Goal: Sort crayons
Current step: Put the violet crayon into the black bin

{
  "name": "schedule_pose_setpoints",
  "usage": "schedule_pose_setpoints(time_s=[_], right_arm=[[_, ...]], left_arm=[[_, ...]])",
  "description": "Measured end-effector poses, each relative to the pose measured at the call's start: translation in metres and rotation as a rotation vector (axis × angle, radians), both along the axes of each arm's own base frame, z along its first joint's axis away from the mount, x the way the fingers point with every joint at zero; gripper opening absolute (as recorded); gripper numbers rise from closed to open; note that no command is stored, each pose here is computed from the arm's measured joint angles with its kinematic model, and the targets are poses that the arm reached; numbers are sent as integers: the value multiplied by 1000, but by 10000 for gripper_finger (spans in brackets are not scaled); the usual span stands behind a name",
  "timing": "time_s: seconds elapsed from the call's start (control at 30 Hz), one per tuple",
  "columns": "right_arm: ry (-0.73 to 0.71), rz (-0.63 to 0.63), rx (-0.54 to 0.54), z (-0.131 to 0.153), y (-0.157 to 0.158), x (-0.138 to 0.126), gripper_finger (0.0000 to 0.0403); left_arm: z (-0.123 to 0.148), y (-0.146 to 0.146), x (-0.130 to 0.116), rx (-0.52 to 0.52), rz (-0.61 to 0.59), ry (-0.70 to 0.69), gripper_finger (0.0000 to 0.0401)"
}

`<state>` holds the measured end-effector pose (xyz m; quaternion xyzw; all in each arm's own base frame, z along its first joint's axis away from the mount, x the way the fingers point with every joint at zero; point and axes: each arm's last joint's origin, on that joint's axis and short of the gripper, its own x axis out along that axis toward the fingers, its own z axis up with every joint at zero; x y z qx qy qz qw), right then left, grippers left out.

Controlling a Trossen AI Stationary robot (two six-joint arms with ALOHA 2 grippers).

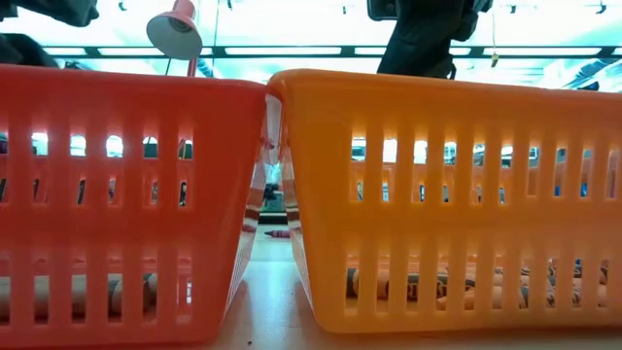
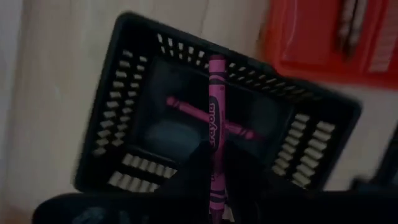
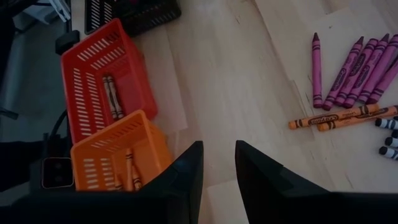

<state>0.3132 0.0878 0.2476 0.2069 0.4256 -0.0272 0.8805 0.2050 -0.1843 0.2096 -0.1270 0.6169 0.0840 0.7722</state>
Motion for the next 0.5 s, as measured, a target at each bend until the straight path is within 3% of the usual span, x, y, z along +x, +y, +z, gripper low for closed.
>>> schedule_pose_setpoints(time_s=[0.3,0.5], right_arm=[[3,18,9,0,1,0,97],[0,28,0,0,0,0,97]], left_arm=[[-5,-5,-8,-88,365,23,43],[-20,-8,-19,-133,521,57,43]])
